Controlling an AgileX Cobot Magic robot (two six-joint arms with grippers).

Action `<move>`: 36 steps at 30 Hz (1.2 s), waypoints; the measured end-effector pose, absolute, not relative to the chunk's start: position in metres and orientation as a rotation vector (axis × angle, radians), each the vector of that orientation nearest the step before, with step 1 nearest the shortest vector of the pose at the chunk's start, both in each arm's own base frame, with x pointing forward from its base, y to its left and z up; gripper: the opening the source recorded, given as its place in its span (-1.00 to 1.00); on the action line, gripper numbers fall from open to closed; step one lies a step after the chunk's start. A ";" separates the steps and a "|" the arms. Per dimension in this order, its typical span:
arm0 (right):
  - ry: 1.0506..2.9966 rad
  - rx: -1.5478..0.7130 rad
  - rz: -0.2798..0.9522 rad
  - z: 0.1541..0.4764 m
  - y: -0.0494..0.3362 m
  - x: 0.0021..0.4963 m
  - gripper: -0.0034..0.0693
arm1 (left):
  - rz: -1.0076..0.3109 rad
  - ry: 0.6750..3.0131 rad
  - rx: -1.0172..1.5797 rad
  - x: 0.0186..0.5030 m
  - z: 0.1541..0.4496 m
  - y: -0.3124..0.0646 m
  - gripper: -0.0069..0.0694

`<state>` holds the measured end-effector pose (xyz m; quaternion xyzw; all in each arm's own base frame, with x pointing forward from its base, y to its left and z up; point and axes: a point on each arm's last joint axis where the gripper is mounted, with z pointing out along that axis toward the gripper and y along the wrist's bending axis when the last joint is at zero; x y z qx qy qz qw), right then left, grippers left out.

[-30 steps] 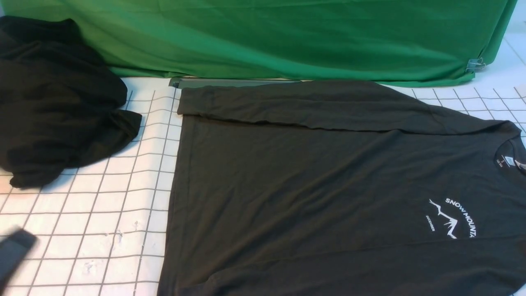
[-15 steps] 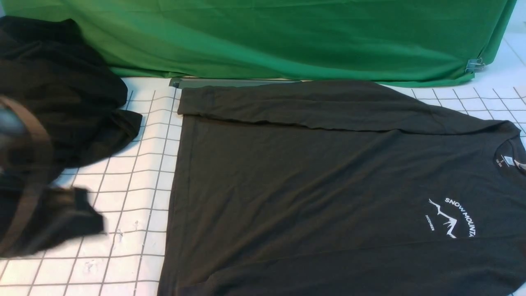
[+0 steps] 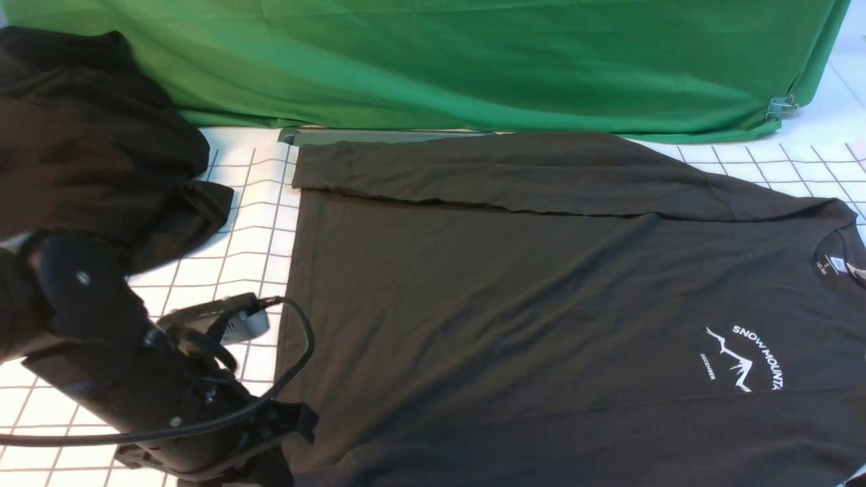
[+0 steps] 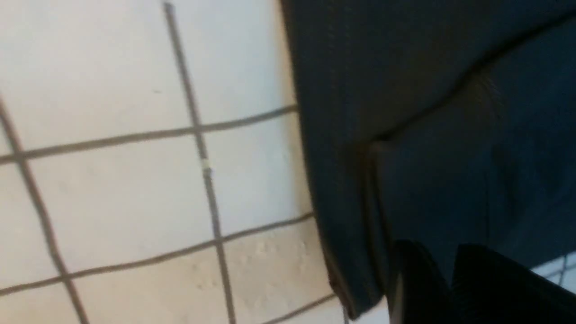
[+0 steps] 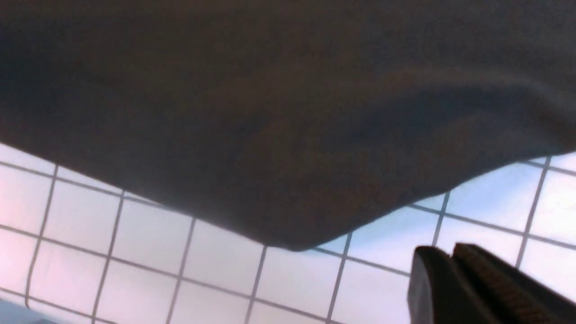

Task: Fold a long-sleeved shirt over a white checkered tablecloth.
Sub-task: 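Grasp the left edge of the dark T-shirt lying flat on the table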

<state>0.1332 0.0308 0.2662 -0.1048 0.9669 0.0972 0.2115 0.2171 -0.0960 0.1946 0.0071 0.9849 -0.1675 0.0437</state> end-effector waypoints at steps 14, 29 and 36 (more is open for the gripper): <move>2.605 -0.263 0.269 0.270 0.031 0.140 -0.77 | -0.558 2.920 -0.009 0.228 0.189 -0.104 0.20; 2.578 -0.255 0.264 0.271 0.031 0.142 -0.72 | -0.596 3.020 -0.040 0.232 0.158 -0.111 0.21; 2.576 -0.254 0.264 0.271 0.031 0.142 -0.69 | -0.601 3.040 -0.004 0.234 0.154 -0.113 0.21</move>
